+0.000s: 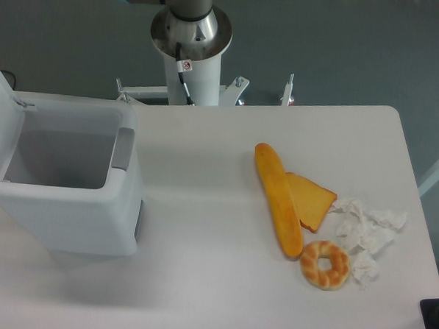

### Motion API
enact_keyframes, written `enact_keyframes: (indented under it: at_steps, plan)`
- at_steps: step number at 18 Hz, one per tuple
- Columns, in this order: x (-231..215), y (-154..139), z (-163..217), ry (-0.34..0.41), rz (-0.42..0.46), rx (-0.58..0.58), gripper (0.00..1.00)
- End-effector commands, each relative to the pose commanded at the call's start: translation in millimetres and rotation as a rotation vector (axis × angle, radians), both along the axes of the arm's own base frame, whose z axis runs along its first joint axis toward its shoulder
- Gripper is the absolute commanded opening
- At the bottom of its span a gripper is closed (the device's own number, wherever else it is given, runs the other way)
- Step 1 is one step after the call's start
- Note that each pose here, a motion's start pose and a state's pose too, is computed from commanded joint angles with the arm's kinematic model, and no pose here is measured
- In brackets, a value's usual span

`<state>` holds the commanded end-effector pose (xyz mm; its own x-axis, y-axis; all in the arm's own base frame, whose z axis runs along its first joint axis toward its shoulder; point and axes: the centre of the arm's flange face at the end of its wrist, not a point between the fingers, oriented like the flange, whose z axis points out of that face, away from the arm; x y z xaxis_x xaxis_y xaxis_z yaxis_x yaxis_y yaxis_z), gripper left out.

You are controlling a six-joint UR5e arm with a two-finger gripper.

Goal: Close the trash can

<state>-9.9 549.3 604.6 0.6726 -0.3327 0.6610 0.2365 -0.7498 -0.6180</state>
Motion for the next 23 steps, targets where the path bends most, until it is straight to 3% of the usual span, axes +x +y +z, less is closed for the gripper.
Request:
enact_keyframes:
  at_steps: [23]
  plan:
    - [-1.0,0.4,-7.4,0.014,0.003,-0.006,1.00]
